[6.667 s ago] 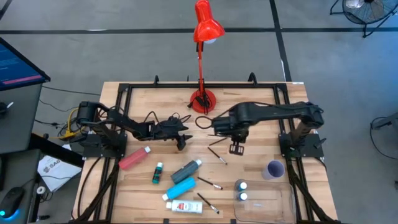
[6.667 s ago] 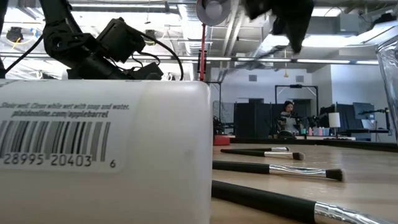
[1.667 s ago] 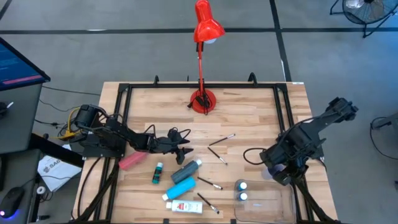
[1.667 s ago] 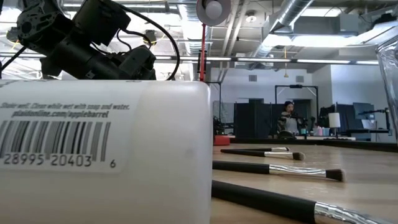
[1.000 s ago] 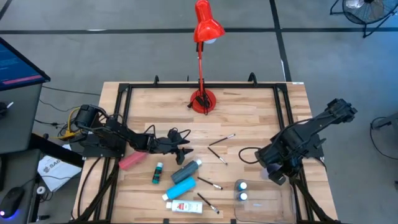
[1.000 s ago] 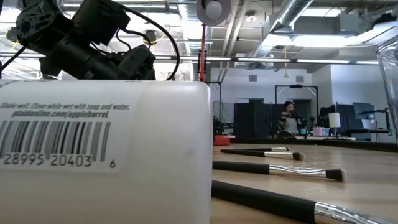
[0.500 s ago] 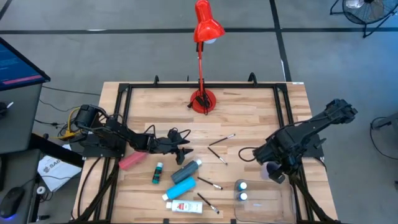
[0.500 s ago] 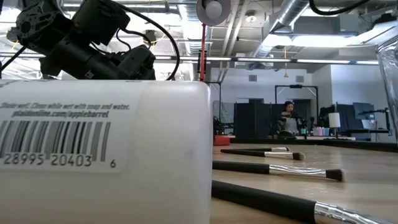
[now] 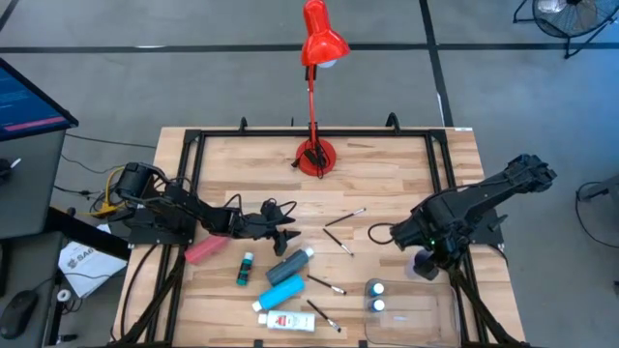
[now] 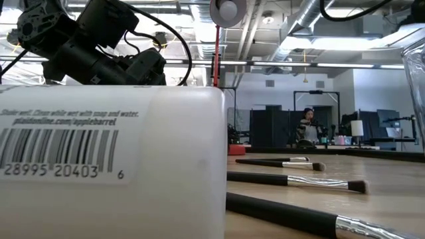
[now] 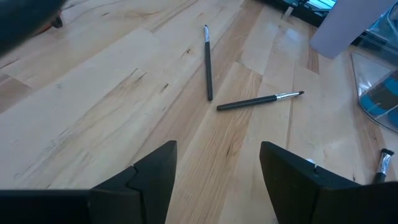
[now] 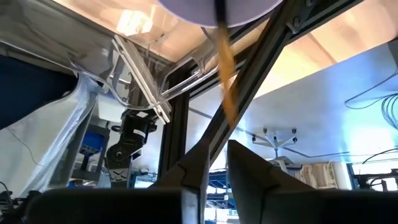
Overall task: Pick & Place Paint Supplies
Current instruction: Put the black gold paint brush into the purple cup, then put the black silver paint brush into the purple cup
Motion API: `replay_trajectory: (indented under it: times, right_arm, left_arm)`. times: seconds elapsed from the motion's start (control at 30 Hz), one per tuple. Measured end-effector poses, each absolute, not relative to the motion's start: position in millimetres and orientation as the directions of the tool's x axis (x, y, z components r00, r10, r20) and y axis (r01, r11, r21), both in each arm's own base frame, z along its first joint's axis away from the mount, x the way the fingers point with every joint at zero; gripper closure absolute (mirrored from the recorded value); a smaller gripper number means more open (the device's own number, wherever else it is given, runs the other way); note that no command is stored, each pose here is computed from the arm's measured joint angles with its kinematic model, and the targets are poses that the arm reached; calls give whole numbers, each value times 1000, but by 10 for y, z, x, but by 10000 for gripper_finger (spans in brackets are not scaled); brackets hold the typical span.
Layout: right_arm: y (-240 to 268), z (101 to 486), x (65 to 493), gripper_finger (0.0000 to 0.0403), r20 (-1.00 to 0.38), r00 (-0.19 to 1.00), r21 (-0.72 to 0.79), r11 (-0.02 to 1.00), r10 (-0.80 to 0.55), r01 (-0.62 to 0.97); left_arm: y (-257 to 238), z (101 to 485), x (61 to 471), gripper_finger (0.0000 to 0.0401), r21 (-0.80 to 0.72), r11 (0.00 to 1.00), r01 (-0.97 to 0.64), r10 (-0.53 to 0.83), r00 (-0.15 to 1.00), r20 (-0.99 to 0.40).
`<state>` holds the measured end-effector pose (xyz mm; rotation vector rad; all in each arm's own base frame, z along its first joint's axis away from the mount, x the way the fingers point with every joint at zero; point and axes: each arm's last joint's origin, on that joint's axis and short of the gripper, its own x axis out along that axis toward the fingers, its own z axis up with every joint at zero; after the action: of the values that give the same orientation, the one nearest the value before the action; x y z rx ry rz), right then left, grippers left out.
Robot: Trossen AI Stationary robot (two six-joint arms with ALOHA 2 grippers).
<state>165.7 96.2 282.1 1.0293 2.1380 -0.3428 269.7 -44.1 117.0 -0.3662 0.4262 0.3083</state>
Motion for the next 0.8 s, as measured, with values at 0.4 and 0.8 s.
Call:
replay_trajectory:
  times: [0.4, 0.8]
  right_arm:
    - [889, 2821, 1697, 344, -711, -390, 125, 652, 585, 748]
    - [718, 2994, 1830, 344, -722, -276, 253, 613, 634, 748]
  left_arm:
    - [-441, 1170, 2697, 193, -273, 892, -361, 212, 866, -452]
    - [-441, 1171, 2697, 193, -277, 890, -363, 212, 866, -452]
